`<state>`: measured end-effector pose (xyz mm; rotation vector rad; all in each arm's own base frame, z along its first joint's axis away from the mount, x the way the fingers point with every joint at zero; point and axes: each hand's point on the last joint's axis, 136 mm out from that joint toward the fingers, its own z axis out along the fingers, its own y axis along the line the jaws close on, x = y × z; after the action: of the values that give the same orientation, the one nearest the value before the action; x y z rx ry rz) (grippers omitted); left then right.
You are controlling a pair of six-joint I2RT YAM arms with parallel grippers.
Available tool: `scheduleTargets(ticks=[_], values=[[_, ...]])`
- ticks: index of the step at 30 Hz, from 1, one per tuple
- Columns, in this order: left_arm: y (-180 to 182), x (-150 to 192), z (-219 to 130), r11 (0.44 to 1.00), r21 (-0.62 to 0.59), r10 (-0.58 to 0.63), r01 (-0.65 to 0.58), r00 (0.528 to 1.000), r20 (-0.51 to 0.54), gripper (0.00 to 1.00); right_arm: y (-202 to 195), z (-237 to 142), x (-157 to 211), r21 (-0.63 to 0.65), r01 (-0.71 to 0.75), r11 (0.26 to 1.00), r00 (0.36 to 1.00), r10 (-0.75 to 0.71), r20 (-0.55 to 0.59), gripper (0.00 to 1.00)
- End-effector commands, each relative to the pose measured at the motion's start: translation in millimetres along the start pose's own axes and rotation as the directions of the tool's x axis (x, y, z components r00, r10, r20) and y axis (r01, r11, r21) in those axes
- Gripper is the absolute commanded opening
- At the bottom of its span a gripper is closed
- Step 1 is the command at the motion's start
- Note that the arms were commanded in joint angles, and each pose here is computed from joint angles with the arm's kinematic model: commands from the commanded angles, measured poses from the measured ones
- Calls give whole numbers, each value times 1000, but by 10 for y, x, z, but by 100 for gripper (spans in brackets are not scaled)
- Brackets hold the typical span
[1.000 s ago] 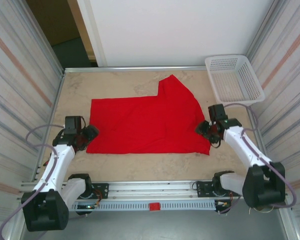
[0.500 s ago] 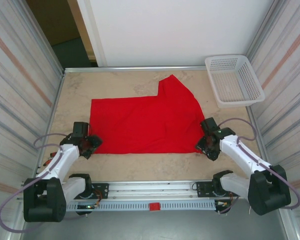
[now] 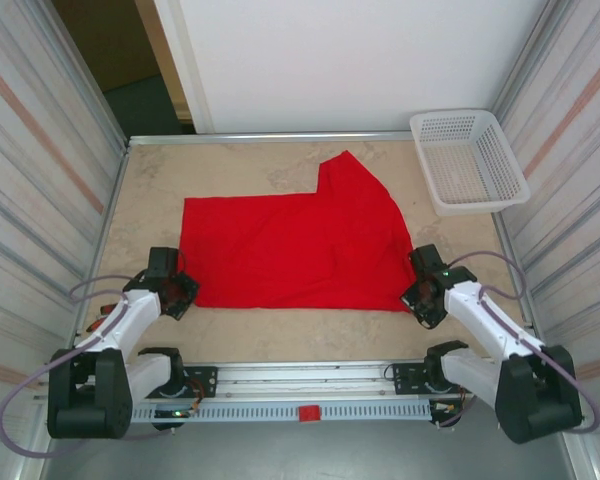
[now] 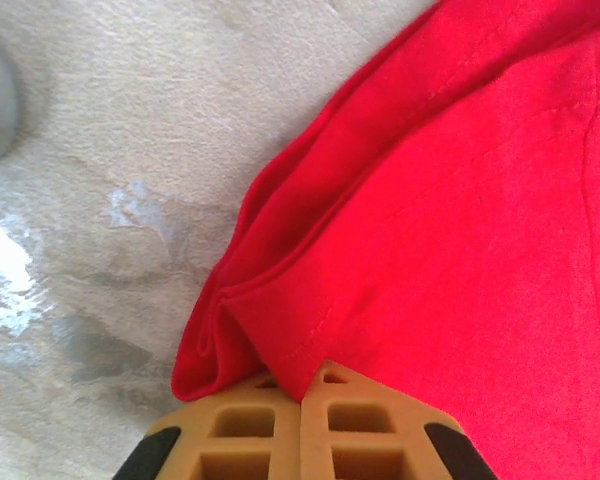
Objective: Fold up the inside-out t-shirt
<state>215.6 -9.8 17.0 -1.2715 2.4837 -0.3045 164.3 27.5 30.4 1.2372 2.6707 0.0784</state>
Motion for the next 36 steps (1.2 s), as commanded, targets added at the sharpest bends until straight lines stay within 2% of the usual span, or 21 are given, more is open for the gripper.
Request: scheduleTargets(ticks=[1,6,7,8,9,10,11,12,15,19,21,23,28,31,36], values=[[301,116,-16,994,-93,-63,62,998,0,0,-243,-98,1,51,-113,992,993,112,33,0],[464,119,-220,987,-112,-113,119,992,57,0,-373,-206,3,26,-175,984,983,173,64,0],[474,119,-252,987,-105,-118,125,991,66,0,-374,-212,3,19,-182,983,982,181,62,3],[471,118,-272,987,-89,-125,131,989,73,0,-365,-219,3,13,-187,982,981,186,57,17],[471,127,-295,987,-79,-134,140,988,73,6,-356,-233,-1,12,-187,982,981,186,50,35],[449,126,-313,988,-65,-133,138,988,73,19,-345,-258,-7,15,-183,983,982,182,45,46],[429,125,-338,989,-56,-130,134,989,71,33,-317,-310,-31,14,-173,985,984,172,46,53],[404,108,-371,990,-50,-125,129,989,75,46,-284,-391,-64,12,-160,987,986,159,51,55],[307,-8,-492,995,-45,-81,86,991,107,60,-102,-704,-239,-48,-125,991,986,130,106,56],[-16,-289,-690,1000,7,17,-18,982,186,62,489,-1166,-532,-228,70,971,981,-25,194,56],[-323,-484,-782,992,53,100,-115,968,230,63,943,-1372,-639,-310,227,923,962,-163,219,56],[-611,-660,-808,976,62,187,-208,951,246,66,1365,-1422,-740,-331,346,878,934,-287,214,56],[-1266,-1096,-634,913,41,390,-407,896,213,69,2321,-1334,-991,-320,555,768,832,-513,212,56],[-1527,-1286,-432,884,50,451,-464,878,160,69,2815,-1155,-1178,-298,618,728,786,-579,216,56],[-1742,-1496,-108,856,26,513,-516,855,80,70,3548,-797,-1446,-271,724,635,690,-676,259,60]])
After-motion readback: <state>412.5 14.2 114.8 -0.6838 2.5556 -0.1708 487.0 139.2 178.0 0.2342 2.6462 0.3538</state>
